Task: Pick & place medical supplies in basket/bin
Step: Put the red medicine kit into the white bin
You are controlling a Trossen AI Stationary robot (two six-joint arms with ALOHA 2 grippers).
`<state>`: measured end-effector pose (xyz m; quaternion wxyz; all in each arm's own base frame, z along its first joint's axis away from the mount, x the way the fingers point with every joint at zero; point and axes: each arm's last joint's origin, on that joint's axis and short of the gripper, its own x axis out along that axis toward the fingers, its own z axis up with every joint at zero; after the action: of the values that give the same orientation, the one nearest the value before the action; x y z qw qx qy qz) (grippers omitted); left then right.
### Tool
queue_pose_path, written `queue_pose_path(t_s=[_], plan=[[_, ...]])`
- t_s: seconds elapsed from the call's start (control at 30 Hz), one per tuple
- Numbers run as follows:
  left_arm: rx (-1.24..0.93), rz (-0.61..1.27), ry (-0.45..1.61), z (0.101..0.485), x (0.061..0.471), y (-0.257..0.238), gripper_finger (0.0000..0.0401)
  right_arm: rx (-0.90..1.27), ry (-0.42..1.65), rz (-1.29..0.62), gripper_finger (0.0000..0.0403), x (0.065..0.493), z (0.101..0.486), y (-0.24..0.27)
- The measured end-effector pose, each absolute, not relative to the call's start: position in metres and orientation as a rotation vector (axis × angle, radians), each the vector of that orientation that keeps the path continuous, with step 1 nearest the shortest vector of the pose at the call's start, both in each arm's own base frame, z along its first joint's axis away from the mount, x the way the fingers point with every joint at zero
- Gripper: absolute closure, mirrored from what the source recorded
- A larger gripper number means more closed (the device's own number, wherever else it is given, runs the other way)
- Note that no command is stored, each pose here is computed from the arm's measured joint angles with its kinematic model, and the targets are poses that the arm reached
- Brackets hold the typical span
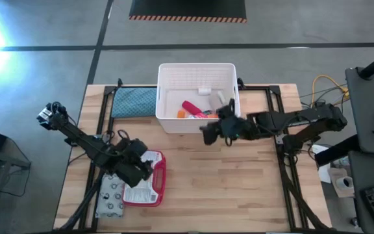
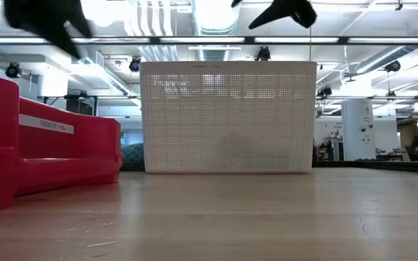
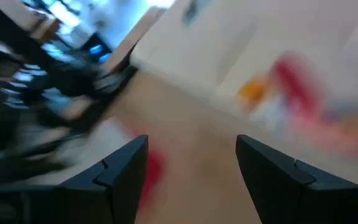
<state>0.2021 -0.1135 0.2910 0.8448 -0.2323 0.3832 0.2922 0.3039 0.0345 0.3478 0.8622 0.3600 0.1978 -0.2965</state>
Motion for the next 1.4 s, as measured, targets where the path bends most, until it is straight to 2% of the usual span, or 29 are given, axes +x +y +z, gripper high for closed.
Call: queue_pose_path(t_s=[0.07,0.13,0.37,0.6,0.7,0.87,1.0,1.17,1.4], plan=[[-0.509,0.639,0.916,0.286,0.195,-0.112,0.0132,0.917,0.469,-0.568,0.0173,0.309,0.338,0.050],[-0.526,0.666,1.026,0.279,0.188,-0.110,0.0132,0.986,0.558,-0.545,0.0175,0.317,0.321,0.068],[-0.602,0.708,1.315,0.245,0.170,-0.111,0.0132,1.073,0.728,-0.546,0.0177,0.352,0.258,0.107],[-0.698,0.728,1.571,0.215,0.148,-0.118,0.0132,1.167,0.777,-0.410,0.0177,0.390,0.208,0.126],[-0.769,0.637,1.546,0.201,0.152,-0.124,0.0132,1.202,0.801,-0.373,0.0177,0.403,0.186,0.127],[-0.915,0.473,1.355,0.179,0.164,-0.131,0.0132,1.248,0.811,-0.314,0.0177,0.418,0.158,0.128],[-1.009,0.490,1.312,0.167,0.163,-0.130,0.0132,1.254,0.811,-0.343,0.0177,0.422,0.144,0.127],[-0.988,0.504,1.284,0.168,0.163,-0.130,0.0132,1.233,0.783,-0.398,0.0177,0.424,0.137,0.120],[-0.949,0.517,1.135,0.180,0.172,-0.130,0.0132,1.184,0.757,-0.431,0.0177,0.429,0.133,0.100]])
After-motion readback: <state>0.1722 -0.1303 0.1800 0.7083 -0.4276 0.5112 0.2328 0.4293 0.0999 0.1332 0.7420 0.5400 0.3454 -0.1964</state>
